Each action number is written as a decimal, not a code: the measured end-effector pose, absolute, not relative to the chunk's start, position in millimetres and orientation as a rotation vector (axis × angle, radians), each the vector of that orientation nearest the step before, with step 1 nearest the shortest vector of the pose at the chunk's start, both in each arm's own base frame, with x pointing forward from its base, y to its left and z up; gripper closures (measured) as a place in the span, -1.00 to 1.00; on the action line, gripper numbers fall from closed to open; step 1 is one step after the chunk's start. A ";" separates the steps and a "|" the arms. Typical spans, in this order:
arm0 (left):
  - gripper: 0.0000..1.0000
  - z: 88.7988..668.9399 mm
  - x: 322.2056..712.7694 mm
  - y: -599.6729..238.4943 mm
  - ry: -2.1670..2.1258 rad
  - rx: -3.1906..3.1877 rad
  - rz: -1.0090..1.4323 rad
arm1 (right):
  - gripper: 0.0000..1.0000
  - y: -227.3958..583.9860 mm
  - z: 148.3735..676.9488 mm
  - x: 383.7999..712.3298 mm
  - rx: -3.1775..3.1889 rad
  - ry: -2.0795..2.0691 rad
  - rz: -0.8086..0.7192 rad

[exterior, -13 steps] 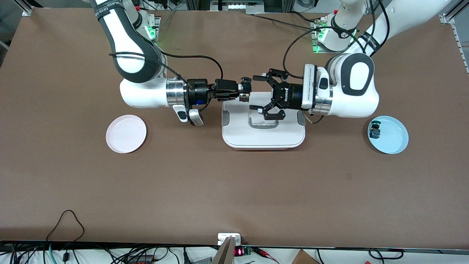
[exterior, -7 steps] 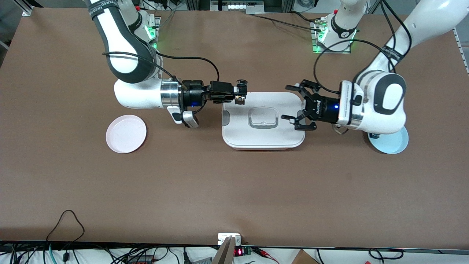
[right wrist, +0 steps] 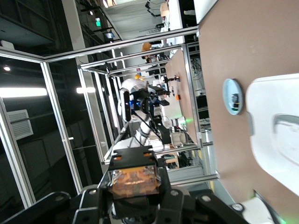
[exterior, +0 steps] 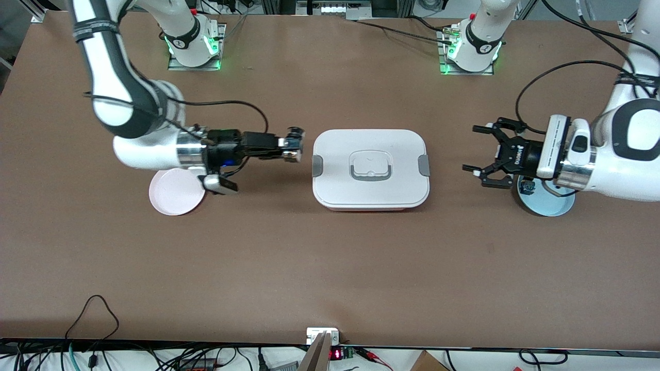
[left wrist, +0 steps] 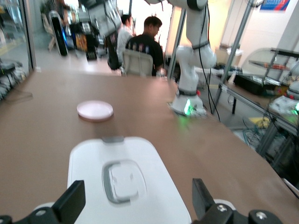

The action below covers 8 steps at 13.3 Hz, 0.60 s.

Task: Transfer orange switch to right arm and place
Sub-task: 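Open the left gripper and pull it back from the switch, then move the switch with the right gripper over the white plate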

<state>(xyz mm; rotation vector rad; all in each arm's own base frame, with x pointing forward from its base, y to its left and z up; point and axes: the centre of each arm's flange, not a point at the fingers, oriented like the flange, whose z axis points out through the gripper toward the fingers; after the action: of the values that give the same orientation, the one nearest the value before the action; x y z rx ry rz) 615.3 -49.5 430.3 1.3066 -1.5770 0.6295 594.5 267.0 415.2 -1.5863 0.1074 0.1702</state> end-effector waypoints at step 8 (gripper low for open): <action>-1.00 452.2 612.6 -40.7 -1.653 1.609 0.314 | 0.19 157.4 401.9 581.6 -1.999 -0.145 0.320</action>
<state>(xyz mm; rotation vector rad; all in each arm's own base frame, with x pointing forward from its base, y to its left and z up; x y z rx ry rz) 612.6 -40.7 452.2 1.6092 -1.6528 0.3137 581.6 157.4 401.9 -1.9993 -0.1448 0.3198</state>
